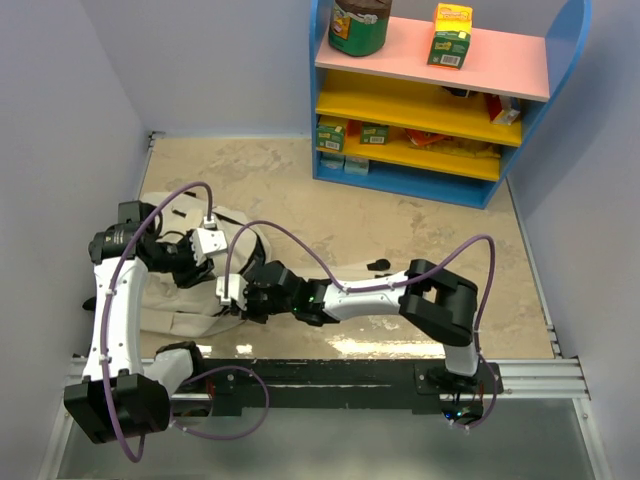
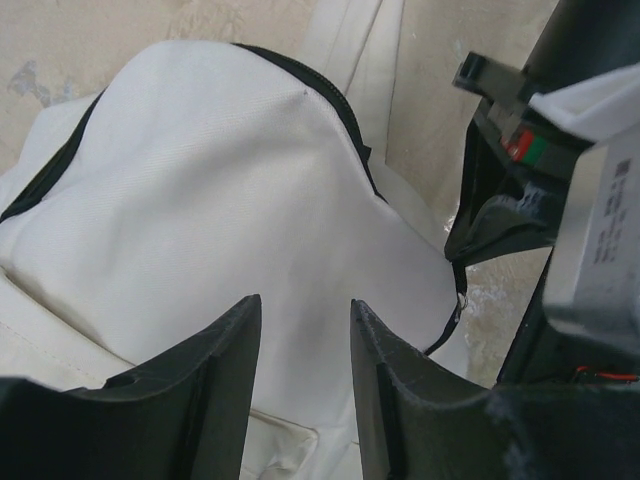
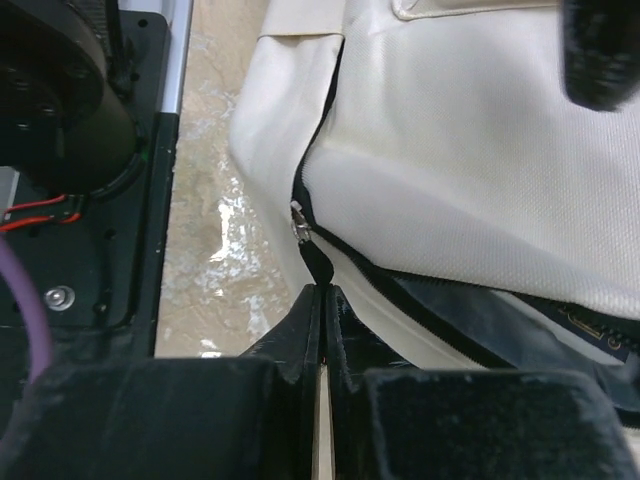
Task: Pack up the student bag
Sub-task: Zip the student bag at the center of the board.
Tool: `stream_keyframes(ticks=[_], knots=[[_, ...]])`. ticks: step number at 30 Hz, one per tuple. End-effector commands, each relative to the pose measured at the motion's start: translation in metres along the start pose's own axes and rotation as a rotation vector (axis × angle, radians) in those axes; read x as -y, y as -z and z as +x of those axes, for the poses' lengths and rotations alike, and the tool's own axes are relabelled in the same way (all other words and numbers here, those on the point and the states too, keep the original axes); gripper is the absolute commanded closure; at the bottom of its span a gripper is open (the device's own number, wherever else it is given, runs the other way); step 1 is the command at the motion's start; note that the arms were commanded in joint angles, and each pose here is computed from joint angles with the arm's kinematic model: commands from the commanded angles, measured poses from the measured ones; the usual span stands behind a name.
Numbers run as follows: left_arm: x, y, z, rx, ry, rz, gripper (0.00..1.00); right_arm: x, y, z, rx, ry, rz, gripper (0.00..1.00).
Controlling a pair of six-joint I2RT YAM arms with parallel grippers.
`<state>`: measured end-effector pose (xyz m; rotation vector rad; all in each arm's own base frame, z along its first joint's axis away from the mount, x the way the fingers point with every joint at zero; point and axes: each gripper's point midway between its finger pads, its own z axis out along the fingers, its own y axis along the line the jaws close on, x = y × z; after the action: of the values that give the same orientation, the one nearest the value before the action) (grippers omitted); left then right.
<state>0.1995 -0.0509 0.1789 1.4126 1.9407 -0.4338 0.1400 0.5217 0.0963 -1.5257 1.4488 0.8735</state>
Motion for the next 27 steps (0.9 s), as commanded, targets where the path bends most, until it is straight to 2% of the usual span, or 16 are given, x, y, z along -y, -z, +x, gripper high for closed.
stream_keyframes(ticks=[1,9,16,27], knots=[[0.005,0.002,0.009,-0.039,-0.042,-0.006,0.55,0.001,0.02,-0.031,0.073,-0.035,0.02,1.0],[0.019,-0.004,0.03,-0.104,-0.007,0.021,0.53,0.002,0.031,-0.046,0.113,-0.101,0.047,1.0],[0.07,-0.03,0.055,-0.196,-0.022,0.184,0.53,0.018,0.035,-0.048,0.125,-0.191,0.153,1.0],[0.075,-0.033,0.058,-0.196,-0.015,0.21,0.55,0.045,0.043,-0.049,0.13,-0.26,0.207,1.0]])
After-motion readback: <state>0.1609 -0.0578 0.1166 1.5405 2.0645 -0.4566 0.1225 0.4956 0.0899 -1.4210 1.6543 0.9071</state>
